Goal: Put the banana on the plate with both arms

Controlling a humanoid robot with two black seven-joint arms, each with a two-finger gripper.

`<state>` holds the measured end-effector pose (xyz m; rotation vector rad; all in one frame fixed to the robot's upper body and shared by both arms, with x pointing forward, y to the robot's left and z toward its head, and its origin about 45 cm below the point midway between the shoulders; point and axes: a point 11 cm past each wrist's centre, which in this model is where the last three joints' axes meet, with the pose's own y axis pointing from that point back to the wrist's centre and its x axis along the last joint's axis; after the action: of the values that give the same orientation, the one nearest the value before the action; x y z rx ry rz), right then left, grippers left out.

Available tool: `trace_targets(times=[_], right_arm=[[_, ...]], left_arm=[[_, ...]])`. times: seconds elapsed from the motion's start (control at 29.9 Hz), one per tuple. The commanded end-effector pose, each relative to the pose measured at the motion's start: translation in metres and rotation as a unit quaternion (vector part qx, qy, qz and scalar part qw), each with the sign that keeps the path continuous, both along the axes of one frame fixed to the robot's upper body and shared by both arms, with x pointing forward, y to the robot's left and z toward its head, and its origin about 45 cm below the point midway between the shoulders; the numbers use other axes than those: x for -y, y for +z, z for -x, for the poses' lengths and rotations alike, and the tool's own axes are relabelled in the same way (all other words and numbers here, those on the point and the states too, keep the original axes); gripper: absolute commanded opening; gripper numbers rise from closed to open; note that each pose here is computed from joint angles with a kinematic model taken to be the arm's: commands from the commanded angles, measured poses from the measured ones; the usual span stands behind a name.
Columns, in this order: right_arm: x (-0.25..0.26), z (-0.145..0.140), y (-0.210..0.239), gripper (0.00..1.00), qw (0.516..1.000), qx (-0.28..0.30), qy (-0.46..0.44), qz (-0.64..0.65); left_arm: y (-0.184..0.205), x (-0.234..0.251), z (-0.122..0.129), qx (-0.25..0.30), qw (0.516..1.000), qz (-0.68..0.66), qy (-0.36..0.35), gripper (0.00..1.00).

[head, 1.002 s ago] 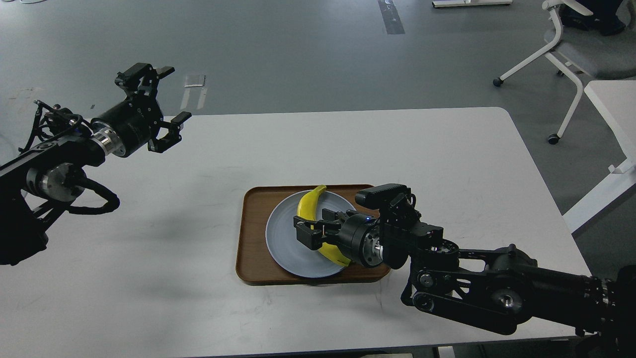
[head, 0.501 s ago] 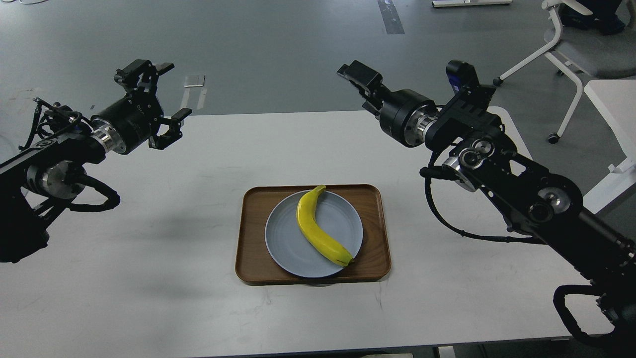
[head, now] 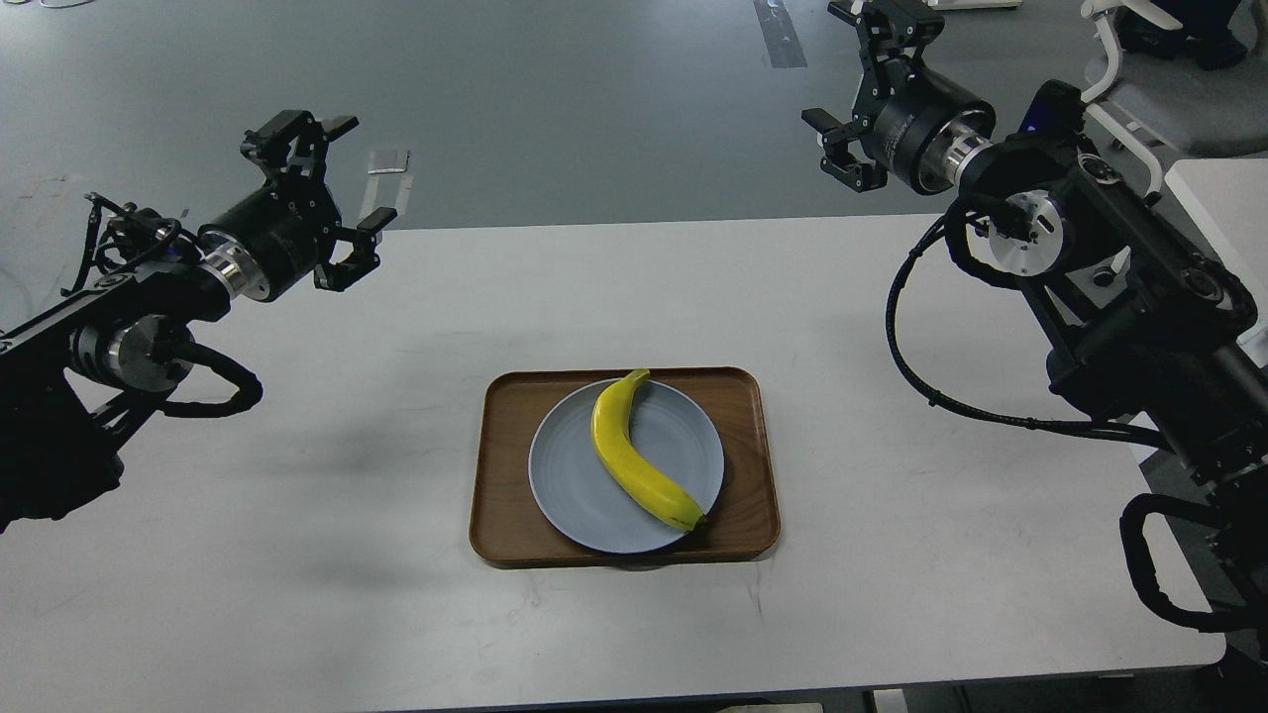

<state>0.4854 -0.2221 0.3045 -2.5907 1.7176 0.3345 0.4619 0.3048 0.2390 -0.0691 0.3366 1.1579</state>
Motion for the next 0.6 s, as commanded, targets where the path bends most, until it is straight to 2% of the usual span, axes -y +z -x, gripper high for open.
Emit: trace_targets(times=[0.0,0.57], right_arm=[[-0.006,0.003,-0.009,1.00,1.000,-0.005,0.002,-0.005],[-0.034,0.011,-0.037,1.00,1.000,-0.028,0.000,0.005]], left_arm=[[-0.003,0.009,-0.002,-0.004,1.000,0.010,0.000,0.98],[-0.019,0.023,-0.001,-0.019,1.000,0.015,0.011,0.98]])
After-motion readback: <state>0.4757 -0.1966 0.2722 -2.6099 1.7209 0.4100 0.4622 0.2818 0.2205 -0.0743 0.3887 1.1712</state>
